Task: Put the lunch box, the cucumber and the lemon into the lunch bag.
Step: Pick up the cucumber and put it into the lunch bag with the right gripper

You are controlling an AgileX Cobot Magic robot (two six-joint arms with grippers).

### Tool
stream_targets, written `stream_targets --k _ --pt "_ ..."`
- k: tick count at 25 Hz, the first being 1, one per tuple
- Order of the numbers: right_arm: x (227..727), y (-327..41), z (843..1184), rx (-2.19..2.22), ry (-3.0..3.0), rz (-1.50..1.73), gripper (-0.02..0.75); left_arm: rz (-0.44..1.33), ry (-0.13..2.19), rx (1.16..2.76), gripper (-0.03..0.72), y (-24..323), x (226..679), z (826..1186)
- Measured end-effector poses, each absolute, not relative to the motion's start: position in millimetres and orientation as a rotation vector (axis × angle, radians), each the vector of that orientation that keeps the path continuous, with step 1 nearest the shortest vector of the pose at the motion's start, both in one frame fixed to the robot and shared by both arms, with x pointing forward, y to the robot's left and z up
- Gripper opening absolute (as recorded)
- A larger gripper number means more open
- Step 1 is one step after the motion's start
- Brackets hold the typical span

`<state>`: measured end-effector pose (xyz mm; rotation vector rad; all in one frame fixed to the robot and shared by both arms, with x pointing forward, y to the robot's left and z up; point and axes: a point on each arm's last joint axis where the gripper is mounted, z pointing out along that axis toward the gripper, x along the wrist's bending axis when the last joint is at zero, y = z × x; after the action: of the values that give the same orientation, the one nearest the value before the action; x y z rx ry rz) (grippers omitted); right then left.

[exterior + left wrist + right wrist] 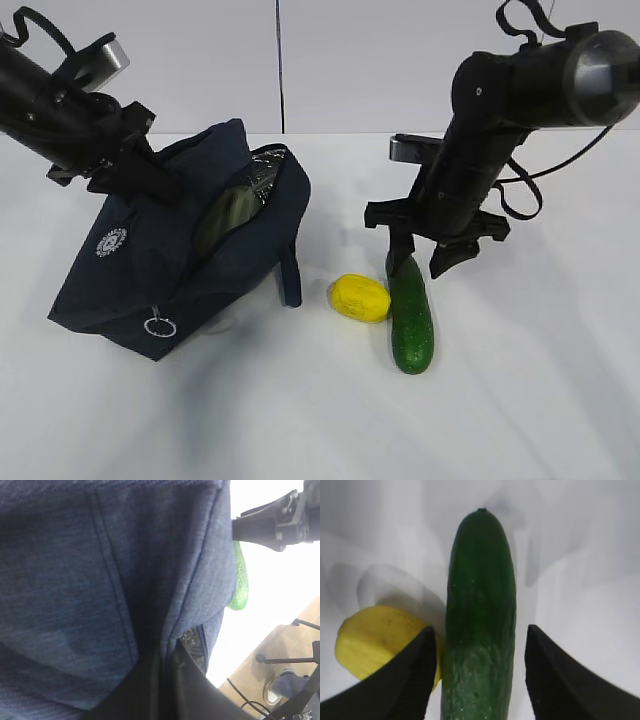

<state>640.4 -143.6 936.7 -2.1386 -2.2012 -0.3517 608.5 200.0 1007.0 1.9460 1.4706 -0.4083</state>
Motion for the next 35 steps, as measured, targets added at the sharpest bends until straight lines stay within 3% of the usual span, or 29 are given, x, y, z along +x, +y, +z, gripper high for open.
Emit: stream_targets --k 7,17,28,35 --pt "646.0 -142.2 937.2 -2.158 -2.208 -0.423 0.424 -0.408 1.471 1.946 -0.009 200.0 608.5 1007.0" --pt "648.0 -141.5 908.0 -2.15 -2.19 -0.327 0.424 -0.408 1.471 1.946 -0.009 200.0 608.5 1007.0" --pt "647.6 -140.5 906.9 -2.15 -2.17 -0.328 0.422 -0.408 1.471 1.946 -0.009 200.0 608.5 1007.0" --pt "647.6 -140.3 906.9 -2.15 -2.169 -0.329 0.34 -0.408 1.471 1.946 -0.009 200.0 608.5 1007.0"
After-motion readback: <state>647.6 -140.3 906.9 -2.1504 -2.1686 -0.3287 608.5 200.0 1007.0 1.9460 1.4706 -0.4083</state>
